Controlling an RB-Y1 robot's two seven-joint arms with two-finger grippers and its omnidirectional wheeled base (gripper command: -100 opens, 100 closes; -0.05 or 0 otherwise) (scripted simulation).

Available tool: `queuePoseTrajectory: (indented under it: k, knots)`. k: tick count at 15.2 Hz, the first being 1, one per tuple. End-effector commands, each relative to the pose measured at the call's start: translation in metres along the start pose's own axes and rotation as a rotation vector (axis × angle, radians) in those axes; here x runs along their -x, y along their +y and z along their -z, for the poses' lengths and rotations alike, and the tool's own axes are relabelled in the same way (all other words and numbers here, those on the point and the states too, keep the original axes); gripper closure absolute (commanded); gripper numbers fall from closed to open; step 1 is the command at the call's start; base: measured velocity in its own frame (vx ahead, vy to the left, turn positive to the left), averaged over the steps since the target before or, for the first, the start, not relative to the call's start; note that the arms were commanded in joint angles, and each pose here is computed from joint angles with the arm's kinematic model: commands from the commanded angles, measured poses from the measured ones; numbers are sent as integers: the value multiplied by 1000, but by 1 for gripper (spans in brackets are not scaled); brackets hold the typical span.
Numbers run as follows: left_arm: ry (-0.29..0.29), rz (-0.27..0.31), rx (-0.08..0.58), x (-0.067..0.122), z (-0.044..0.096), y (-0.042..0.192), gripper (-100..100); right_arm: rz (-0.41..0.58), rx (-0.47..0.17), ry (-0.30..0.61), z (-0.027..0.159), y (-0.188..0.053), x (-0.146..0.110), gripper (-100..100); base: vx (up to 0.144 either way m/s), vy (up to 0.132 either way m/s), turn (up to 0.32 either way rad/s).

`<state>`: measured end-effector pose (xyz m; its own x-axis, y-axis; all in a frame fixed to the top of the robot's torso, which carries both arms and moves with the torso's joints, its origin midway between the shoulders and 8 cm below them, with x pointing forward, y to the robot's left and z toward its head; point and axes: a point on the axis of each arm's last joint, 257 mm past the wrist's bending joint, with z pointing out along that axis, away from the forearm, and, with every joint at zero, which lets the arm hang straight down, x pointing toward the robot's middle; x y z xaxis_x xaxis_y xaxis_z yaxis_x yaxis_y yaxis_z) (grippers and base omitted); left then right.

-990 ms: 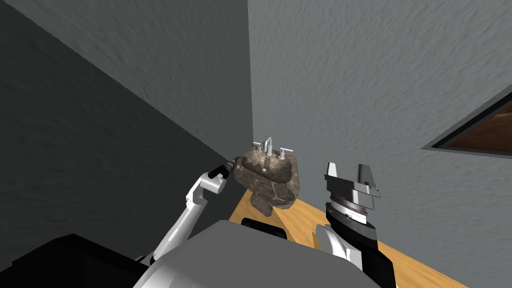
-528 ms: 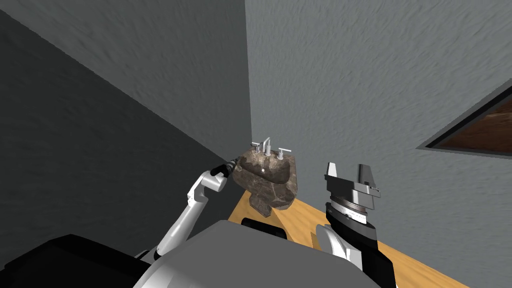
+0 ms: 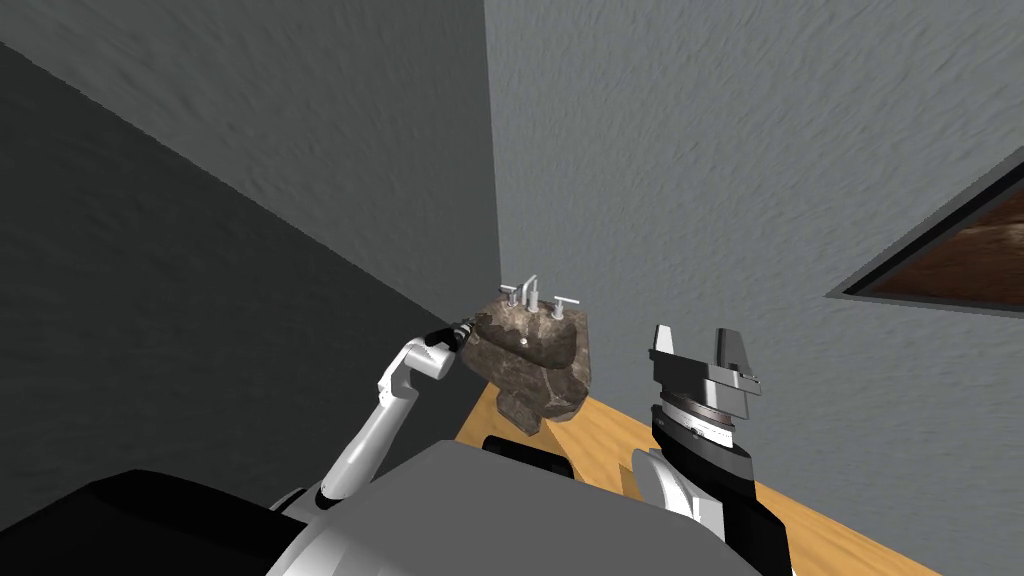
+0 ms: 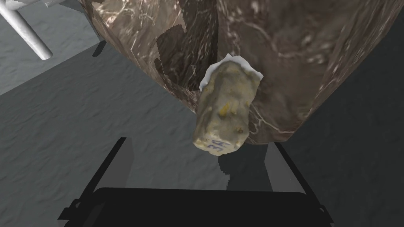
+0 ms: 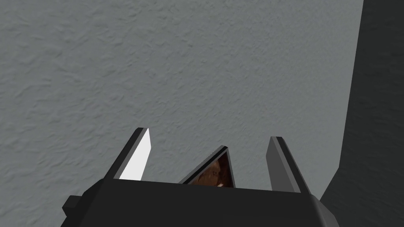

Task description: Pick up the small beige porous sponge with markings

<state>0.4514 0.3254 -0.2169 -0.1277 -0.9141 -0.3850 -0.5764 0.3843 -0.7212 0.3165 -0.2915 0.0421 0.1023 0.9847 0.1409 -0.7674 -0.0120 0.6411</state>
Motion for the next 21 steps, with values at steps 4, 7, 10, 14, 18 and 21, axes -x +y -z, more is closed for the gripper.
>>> queuePoseTrajectory:
  k: [4,7,10,14,18,21]
  knots:
    - [9,-13,78,0,-1,15,-100,0,0,0,0,0,0,0,17,-24,-17]
    - [13,-21,119,0,-1,23,-100,0,0,0,0,0,0,0,16,-20,-15]
    - [8,-15,109,0,-11,25,-100,0,0,0,0,0,0,0,15,-1,-20]
    - [8,-14,109,0,-13,26,100,0,0,0,0,0,0,0,20,10,-16]
    - [11,-22,123,-1,-13,31,100,0,0,0,0,0,0,0,-1,2,-2]
    - [12,-19,108,0,-1,21,100,0,0,0,0,0,0,0,-22,-11,39]
